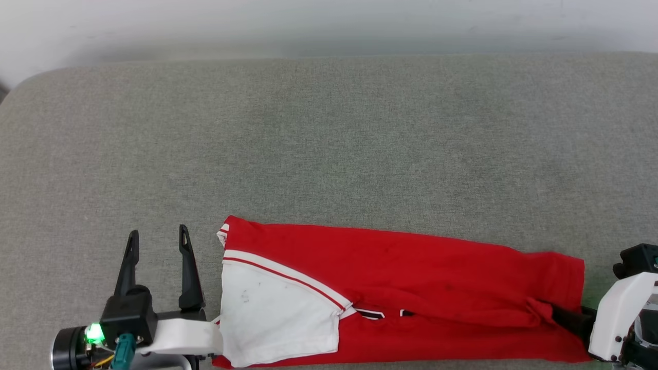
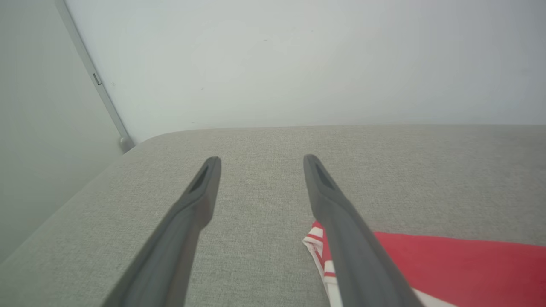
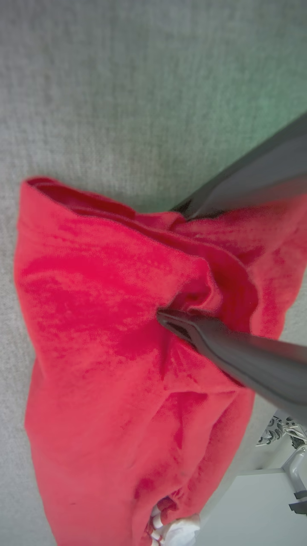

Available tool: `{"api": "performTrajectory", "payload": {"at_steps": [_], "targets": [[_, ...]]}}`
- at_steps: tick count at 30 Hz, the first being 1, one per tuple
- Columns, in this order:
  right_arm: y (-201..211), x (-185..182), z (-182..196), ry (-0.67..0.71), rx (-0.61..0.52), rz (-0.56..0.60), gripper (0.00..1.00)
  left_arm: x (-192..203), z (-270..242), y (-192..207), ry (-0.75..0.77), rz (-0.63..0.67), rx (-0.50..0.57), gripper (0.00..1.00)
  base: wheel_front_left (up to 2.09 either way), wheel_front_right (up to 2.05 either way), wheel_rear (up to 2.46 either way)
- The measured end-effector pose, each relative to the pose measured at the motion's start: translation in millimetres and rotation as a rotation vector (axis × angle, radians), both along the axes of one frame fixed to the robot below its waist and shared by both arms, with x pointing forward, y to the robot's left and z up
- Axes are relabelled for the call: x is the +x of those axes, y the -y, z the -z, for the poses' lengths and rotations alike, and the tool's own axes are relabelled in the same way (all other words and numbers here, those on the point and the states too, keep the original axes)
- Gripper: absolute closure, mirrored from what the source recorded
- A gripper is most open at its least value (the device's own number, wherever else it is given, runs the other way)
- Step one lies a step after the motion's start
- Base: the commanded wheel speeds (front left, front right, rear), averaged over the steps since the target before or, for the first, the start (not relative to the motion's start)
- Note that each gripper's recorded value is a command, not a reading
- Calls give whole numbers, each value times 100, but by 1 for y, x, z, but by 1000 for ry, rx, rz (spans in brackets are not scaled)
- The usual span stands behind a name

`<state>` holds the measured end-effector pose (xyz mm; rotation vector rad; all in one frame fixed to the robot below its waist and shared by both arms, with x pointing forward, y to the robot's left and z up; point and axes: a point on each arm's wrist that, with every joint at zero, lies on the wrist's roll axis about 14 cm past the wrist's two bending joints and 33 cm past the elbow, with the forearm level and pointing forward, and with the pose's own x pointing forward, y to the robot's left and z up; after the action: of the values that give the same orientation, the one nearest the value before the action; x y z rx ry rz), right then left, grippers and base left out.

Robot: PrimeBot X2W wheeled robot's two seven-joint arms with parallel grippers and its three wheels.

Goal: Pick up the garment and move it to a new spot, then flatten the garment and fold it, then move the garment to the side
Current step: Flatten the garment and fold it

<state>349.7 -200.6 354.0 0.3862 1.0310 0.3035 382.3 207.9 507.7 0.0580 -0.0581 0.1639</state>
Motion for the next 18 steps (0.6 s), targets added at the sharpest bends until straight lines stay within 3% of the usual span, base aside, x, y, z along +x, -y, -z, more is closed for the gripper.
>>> {"api": "performTrajectory", "payload": {"at_steps": [1, 10, 18], "targets": [[-1, 0, 0, 2, 1, -1, 100, -1, 0, 0, 4, -6, 4, 0, 0, 0, 0], [-7, -1, -5, 32, -9, -29, 100, -16, 3, 3, 10, -28, 26, 0, 0, 0, 0], [24, 6, -25, 88, -90, -30, 100, -27, 3, 1, 9, -48, 56, 0, 0, 0, 0]]}}
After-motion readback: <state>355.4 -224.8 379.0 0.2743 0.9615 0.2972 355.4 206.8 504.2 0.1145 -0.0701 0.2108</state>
